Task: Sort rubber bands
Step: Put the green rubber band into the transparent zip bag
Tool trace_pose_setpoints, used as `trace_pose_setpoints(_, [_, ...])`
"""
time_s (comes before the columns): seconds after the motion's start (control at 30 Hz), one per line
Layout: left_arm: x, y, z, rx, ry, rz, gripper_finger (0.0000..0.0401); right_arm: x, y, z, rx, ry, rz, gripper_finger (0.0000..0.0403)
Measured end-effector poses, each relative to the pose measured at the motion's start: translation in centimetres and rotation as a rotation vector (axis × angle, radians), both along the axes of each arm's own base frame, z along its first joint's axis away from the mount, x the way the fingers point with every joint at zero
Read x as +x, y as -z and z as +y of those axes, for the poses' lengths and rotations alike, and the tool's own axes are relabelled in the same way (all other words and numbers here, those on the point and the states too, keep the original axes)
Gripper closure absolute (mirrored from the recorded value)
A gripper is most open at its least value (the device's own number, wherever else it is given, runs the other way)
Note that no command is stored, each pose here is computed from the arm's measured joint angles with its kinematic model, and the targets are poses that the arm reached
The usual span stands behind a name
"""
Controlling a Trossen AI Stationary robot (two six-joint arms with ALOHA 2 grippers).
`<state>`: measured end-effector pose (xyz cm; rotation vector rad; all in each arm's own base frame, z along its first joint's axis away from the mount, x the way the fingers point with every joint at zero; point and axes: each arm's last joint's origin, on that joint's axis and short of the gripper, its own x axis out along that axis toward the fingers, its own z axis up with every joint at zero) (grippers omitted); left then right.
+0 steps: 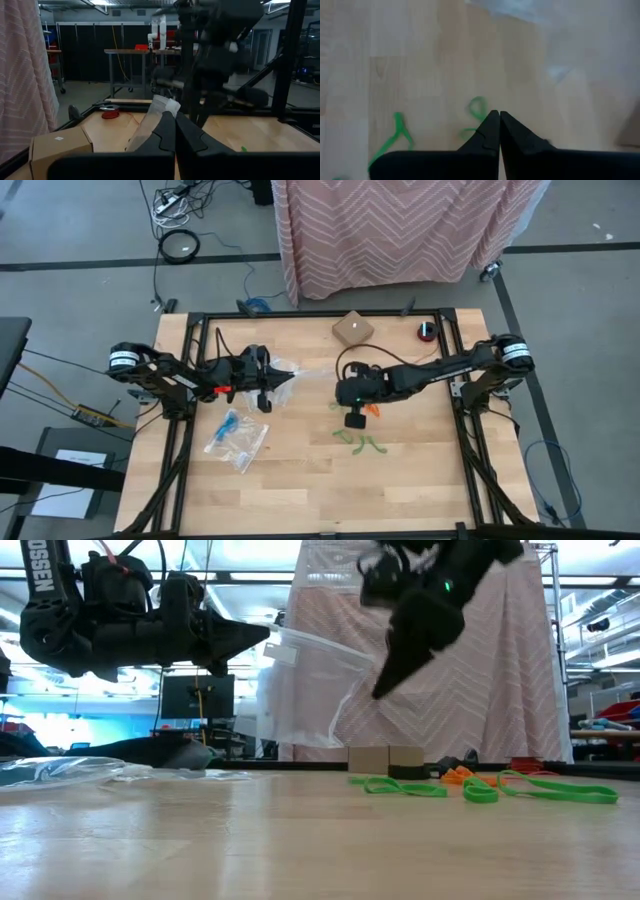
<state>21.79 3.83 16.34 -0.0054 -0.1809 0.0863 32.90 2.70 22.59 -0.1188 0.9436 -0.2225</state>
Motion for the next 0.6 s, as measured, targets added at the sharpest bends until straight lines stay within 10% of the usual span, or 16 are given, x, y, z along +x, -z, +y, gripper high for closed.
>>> trace_pose_setpoints(0.23, [0.0,0.0,0.0,0.000,0.000,0.001,0.0399,0.8,-3.0,0.7,-0.049,-0.027,-0.044,0.0402])
trace_pose_setpoints(0.6, [0.0,0.0,0.1,-0.005,-0.026,0.001,0.0399,0.4,2.0,0.2,0.122,-0.016,0.099,0.0299])
